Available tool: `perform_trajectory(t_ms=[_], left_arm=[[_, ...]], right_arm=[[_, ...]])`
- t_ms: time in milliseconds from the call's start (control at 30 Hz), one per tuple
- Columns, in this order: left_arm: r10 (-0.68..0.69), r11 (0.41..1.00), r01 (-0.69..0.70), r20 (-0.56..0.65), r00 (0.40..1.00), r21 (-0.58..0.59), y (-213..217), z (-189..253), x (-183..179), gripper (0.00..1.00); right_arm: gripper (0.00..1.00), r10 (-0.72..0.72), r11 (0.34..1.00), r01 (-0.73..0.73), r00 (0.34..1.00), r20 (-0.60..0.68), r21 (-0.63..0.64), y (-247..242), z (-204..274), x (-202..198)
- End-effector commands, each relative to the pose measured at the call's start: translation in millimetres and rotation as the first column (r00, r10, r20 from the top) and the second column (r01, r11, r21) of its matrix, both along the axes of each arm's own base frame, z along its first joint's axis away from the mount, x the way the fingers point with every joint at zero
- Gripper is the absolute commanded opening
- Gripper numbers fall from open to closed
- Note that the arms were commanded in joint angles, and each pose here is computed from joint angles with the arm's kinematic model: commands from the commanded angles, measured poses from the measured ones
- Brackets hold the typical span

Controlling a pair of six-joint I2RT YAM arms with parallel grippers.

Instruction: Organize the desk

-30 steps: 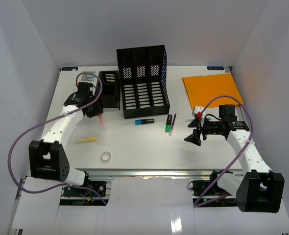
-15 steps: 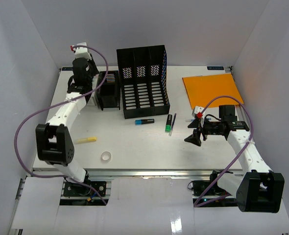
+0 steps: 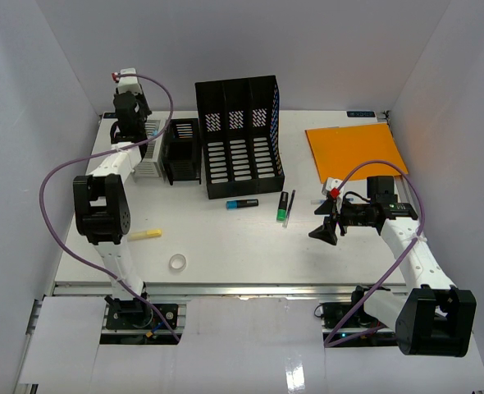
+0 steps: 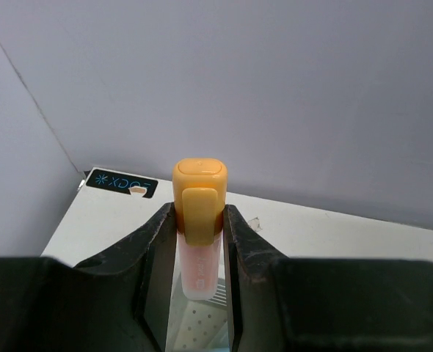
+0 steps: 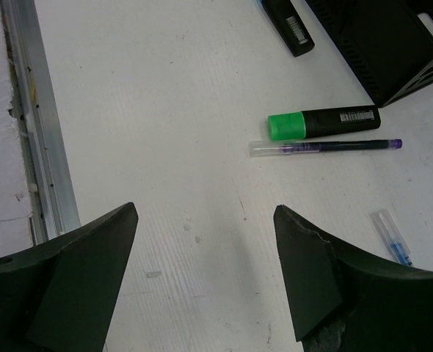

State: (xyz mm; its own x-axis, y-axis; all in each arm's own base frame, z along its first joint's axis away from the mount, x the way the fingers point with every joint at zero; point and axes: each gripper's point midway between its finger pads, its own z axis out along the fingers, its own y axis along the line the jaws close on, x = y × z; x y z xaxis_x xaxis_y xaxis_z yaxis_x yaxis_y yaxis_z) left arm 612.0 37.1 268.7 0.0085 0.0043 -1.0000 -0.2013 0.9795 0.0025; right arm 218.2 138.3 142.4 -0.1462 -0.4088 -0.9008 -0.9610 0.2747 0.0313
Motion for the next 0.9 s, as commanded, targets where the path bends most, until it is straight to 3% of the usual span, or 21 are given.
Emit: perform_trajectory(t_ms=[0, 267, 333, 467, 600, 767, 867], left_arm=[[-0.046, 0.999, 0.045, 0.058, 0.997, 0.026, -9.4, 15.6, 10.2, 0.09], [-0.052, 0.999, 0.052, 0.017, 0.998, 0.008, -11.1, -5.7, 6.9, 0.11], [-0.051, 0.998, 0.051, 0.009, 0.999, -0.022, -12.0, -10.2, 5.8, 0.16], [-0.039, 0.997, 0.036, -0.044, 0.998, -0.064, -11.5, -27.1, 1.7, 0.55], [-0.032, 0.993, 0.024, -0.067, 0.997, -0.118, -12.7, -29.5, -14.2, 0.74], [0.015, 0.972, -0.038, -0.100, 0.995, -0.232, -5.8, -7.0, -44.3, 0.79], [0.071, 0.914, -0.137, -0.182, 0.981, -0.383, 9.9, -3.0, -80.2, 0.79]], right_arm=[[0.82, 0.021, 1.000, -0.021, 1.000, 0.008, 0.023, 2.9, 4.0, -1.8], [0.82, 0.019, 1.000, -0.019, 1.000, 0.008, 0.021, 2.6, 3.7, -1.4], [0.82, 0.019, 1.000, -0.019, 1.000, 0.009, 0.021, 2.6, 3.8, -1.4], [0.82, 0.017, 1.000, -0.017, 1.000, 0.016, 0.017, 2.1, 4.7, -1.3], [0.82, -0.011, 1.000, 0.010, 1.000, 0.023, 0.023, -3.9, 6.9, 2.1], [0.82, -0.013, 1.000, 0.012, 0.999, 0.038, 0.029, -4.4, 10.9, 1.1], [0.82, -0.014, 0.999, 0.013, 0.999, 0.049, 0.031, -5.0, 13.2, 0.6]])
